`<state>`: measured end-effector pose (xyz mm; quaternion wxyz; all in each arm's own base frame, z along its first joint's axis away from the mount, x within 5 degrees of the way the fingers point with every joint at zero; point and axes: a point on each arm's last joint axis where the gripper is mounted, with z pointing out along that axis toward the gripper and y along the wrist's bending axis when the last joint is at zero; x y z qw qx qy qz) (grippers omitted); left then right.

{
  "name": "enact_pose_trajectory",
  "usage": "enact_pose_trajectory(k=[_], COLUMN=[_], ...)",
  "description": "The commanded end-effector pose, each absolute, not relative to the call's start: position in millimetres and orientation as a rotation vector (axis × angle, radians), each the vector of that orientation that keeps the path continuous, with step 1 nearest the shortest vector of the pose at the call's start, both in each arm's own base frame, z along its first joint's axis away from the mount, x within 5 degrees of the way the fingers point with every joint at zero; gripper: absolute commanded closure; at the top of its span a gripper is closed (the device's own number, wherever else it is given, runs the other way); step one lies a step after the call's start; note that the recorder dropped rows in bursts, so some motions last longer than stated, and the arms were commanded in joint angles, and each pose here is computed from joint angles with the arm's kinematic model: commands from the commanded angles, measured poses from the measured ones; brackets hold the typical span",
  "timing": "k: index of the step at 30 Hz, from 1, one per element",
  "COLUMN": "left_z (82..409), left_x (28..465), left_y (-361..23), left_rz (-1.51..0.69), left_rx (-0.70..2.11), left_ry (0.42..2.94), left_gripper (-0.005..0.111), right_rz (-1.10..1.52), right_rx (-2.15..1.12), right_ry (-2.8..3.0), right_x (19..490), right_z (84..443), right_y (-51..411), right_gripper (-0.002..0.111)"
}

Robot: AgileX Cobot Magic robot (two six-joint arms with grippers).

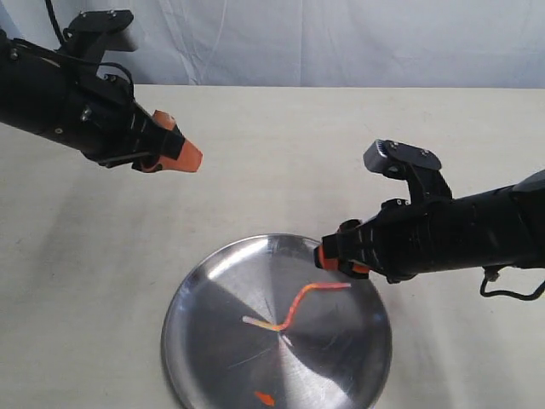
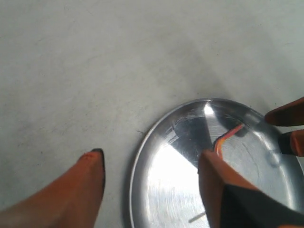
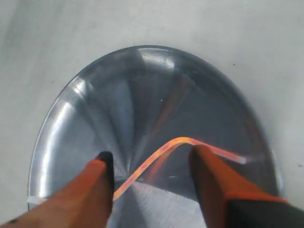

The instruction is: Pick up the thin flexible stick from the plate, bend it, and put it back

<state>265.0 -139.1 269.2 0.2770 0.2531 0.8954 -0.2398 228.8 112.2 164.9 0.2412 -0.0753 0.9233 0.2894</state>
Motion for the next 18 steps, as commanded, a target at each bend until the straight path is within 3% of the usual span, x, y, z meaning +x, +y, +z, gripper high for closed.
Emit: enact_pose_trajectory(k=[1, 3, 7, 18], left_z=[278, 283, 299, 351], left_x=[261, 257, 242, 150], left_y=[-137, -136, -133, -101], left_rz=[-0.657, -0.659, -0.677, -0.733], left_rx=[0.672, 0.684, 0.735, 0.625], left_ry=[2.382, 2.373, 2.338, 1.984], left_gripper=[0.057, 0.07, 0.106, 0.107], right_rz=[0.78, 0.765, 0.712, 0.532], right_rx=[-0.225, -0.21, -0.28, -0.377], right_ry=[2.509, 2.49, 2.394, 2.246], right_x=[230, 230, 225, 165], right_z=[168, 173, 195, 267], right_y=[112, 110, 106, 78], right_gripper=[0.055, 0.062, 0.109, 0.109])
